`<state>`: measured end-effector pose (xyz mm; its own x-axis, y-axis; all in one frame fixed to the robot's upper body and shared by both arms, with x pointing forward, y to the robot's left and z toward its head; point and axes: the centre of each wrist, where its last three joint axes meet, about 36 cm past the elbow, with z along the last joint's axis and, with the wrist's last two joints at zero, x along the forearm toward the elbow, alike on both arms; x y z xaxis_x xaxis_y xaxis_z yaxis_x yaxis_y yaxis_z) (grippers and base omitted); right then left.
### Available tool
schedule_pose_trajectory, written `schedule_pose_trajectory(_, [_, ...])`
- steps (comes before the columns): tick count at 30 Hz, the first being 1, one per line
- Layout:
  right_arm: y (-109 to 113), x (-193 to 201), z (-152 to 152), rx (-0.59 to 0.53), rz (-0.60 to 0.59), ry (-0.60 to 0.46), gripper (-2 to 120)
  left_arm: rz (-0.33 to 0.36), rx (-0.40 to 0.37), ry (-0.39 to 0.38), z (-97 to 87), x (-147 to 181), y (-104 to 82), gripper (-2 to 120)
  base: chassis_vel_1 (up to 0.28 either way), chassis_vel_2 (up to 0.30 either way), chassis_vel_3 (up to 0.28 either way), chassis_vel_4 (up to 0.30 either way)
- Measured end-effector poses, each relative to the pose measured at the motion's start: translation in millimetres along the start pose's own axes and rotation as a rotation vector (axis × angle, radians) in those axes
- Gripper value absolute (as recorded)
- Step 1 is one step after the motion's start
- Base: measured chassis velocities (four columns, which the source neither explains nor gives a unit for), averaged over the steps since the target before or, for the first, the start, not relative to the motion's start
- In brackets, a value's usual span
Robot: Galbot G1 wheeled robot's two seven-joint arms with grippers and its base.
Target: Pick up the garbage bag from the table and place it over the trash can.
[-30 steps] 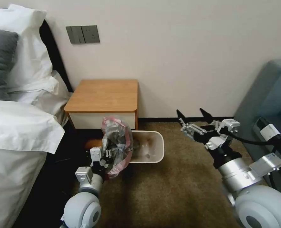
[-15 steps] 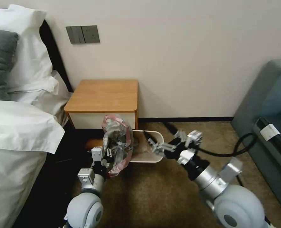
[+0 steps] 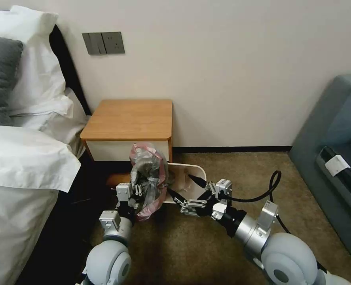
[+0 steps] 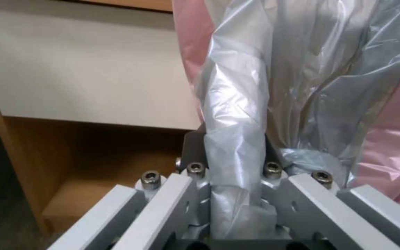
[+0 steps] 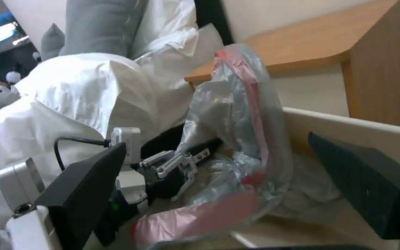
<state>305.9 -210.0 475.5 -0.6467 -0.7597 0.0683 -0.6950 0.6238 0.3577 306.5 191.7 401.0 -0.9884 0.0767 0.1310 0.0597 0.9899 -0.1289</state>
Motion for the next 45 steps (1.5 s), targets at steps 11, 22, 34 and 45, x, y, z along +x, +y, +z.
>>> schedule_pose_trajectory(11, [-17.9,-42.5,-5.7,-0.055,0.006,0.074,100,0.003,0.001,-0.011,-0.3,-0.9,-0.2,6,0.000,0.000,0.000,0.000])
schedule_pose_trajectory(22, [-13.2,-83.0,0.8,-0.064,0.063,0.208,100,-0.003,-0.001,-0.018,-0.8,-1.3,1.3,6,0.000,0.000,0.000,0.000])
schedule_pose_trajectory(34, [-22.8,-109.7,-2.1,-0.023,0.108,0.223,100,0.001,0.005,-0.019,0.3,-1.7,-1.2,6,0.000,0.000,0.000,0.000])
schedule_pose_trajectory(45, [-23.9,-129.9,2.5,-0.010,0.133,0.232,100,-0.004,0.001,-0.026,1.1,1.0,0.2,6,0.000,0.000,0.000,0.000])
